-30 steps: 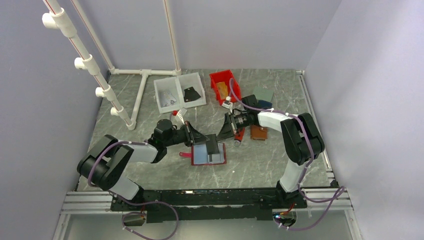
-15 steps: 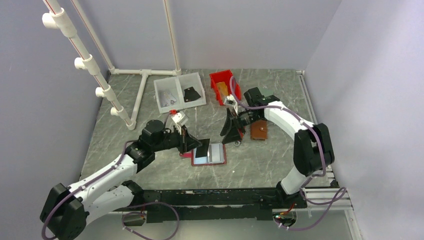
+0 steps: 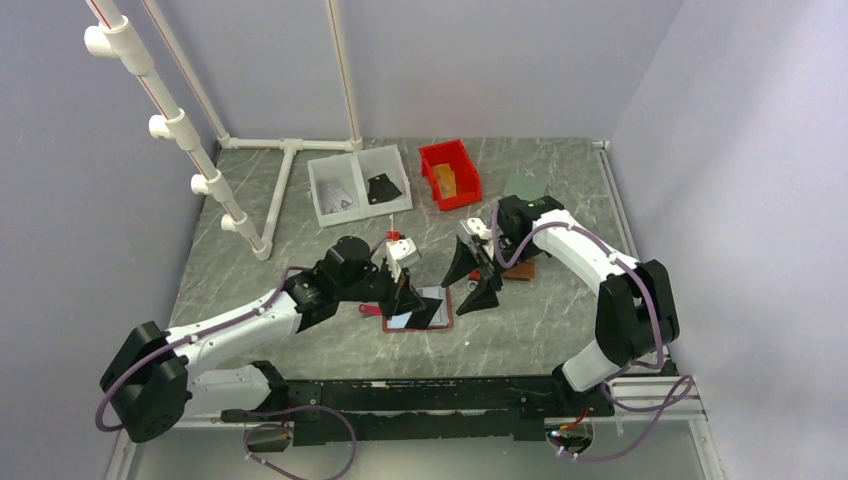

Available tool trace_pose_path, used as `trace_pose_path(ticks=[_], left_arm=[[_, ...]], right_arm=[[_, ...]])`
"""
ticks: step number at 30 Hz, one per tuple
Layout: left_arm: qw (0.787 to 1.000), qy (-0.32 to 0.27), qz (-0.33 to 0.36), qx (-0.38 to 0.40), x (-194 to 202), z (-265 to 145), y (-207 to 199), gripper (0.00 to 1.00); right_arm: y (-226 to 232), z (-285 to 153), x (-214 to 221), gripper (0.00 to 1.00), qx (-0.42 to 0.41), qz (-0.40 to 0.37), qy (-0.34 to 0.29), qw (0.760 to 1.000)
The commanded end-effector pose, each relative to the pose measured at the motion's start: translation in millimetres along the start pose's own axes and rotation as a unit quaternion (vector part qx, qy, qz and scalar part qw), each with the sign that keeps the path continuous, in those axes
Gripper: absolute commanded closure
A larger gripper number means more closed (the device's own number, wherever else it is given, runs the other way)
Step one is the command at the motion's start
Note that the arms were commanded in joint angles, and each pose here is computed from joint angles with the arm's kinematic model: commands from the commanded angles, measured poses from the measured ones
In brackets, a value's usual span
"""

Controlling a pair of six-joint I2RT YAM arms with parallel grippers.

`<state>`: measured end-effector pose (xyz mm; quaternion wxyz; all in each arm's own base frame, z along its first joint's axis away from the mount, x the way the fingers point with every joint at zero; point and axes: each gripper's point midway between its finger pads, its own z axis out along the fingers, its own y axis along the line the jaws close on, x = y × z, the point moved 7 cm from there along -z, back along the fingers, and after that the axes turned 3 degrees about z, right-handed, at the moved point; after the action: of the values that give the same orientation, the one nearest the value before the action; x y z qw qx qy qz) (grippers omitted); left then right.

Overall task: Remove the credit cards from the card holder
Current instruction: Place the credit card in the storage box.

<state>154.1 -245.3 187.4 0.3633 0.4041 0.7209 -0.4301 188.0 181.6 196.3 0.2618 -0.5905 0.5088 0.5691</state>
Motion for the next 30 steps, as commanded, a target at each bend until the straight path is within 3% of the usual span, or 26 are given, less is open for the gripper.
trace_pose_path(ticks=[1, 7, 12, 17, 20, 22, 25, 27, 30], left_arm=[[0.999, -0.035, 0.035, 0.011, -22.6, 10.3, -6.1, 1.0], [0.999, -0.04, 0.029, 0.007, -23.4, 17.2, -6.5, 1.0], [0.998, -0.051, 0.024, -0.003, -23.9, 16.3, -5.6, 1.0], [0.998, -0.056, 0.018, -0.011, -22.3, 13.9, -5.4, 1.0], [0.998, -0.059, 0.014, -0.018, -20.5, 12.5, -5.0, 1.0], [0.998, -0.066, 0.007, -0.023, -21.0, 10.9, -5.0, 1.0], [0.997, -0.074, -0.014, -0.037, -19.7, 8.1, -4.9, 1.0], [0.995, -0.084, -0.036, -0.05, -19.5, 5.5, -4.1, 0.93], [0.988, -0.101, -0.088, -0.081, -18.8, -0.7, -1.8, 0.73]], right_arm=[[-12.1, 0.4, -9.9, 0.27, 0.028, -0.016, 0.006, 0.999], [-15.6, 7.1, -3.7, 0.29, 0.047, -0.008, 0.033, 0.998], [-14.7, 20.4, 2.9, 0.39, 0.028, -0.009, 0.053, 0.998], [-11.7, 28.5, 4.4, 0.57, 0.005, -0.013, 0.059, 0.998], [-12.0, 29.9, 4.9, 0.76, 0.005, -0.015, 0.066, 0.998], [-12.6, 30.4, 5.4, 0.96, 0.005, -0.014, 0.071, 0.997], [-12.1, 30.1, 5.0, 1.0, 0.006, -0.017, 0.076, 0.997], [-11.9, 29.4, 3.5, 1.0, 0.007, -0.02, 0.078, 0.997], [-13.0, 27.8, 1.5, 1.0, 0.015, -0.016, 0.086, 0.996]])
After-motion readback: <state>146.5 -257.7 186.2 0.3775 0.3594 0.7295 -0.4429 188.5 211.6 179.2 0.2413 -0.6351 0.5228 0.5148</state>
